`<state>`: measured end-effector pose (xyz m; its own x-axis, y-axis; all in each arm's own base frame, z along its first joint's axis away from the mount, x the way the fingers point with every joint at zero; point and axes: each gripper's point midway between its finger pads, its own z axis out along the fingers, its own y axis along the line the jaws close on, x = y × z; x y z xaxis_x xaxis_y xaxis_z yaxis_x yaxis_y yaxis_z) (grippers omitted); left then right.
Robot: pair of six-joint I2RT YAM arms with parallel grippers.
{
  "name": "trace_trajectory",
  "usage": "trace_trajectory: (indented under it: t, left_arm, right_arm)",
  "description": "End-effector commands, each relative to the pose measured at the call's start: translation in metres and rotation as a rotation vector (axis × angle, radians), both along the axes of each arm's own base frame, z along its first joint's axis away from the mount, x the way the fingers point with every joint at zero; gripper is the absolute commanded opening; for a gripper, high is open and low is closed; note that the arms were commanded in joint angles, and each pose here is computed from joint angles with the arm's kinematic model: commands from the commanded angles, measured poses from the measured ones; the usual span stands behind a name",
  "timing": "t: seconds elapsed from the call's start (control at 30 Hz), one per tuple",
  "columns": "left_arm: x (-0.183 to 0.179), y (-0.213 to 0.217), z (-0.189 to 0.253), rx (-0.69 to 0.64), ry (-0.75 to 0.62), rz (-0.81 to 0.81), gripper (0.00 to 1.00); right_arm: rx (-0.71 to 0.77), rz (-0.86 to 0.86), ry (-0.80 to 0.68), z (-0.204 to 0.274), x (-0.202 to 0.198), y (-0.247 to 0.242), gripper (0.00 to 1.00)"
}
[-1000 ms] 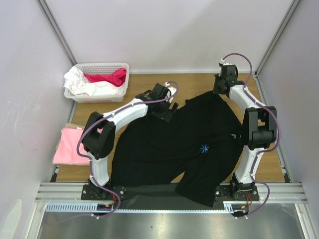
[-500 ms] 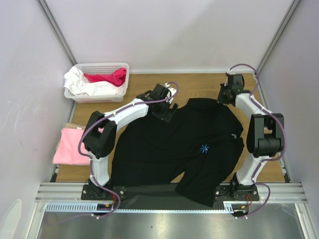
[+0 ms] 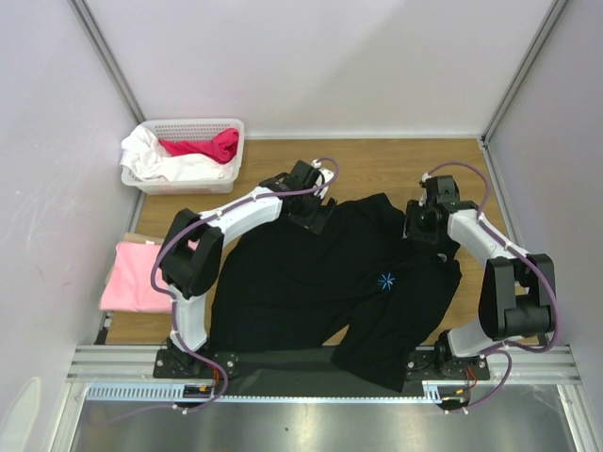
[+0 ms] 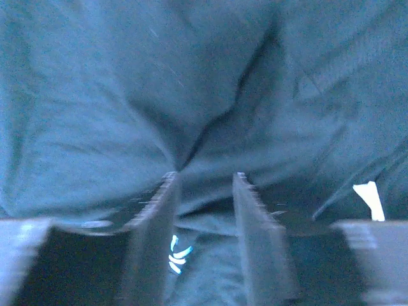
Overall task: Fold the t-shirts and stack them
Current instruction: Flatten the tshirt out
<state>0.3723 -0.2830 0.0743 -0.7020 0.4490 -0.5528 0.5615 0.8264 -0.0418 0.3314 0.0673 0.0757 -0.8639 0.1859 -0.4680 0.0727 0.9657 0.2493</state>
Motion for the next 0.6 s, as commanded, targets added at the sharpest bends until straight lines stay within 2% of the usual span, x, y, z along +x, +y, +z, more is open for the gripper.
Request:
trace_trajectory:
  t: [0.0, 0.07, 0.13, 0.3, 0.37, 0.57]
  left_arm:
    - [0.011, -0.004, 0.015, -0.019, -0.040, -0.013, 0.91]
    - [0.011, -0.005, 0.015, -0.018, -0.041, -0.017, 0.91]
    - [0.011, -0.004, 0.016, -0.020, -0.041, -0.015, 0.91]
    - [0.008, -0.003, 0.017, -0.024, -0.036, -0.011, 0.90]
    - [0.007, -0.001, 0.017, -0.018, -0.038, -0.007, 0.90]
    - [0.006, 0.002, 0.018, -0.010, -0.038, -0.001, 0.90]
  right_arm:
    - [-0.007, -0.050, 0.025, 0.003, -0.002, -0.007, 0.51]
    - [0.028, -0.097, -0.050, 0.024, 0.023, -0.010, 0.66]
    - [0.103, -0.134, -0.105, 0.041, 0.050, -0.011, 0.69]
    - [0.194, -0.155, -0.168, 0.053, 0.092, -0.004, 0.69]
    - [0.201, -0.171, -0.154, 0.044, 0.100, -0.003, 0.69]
    - [0.145, -0.266, 0.009, -0.004, 0.090, -0.016, 0.67]
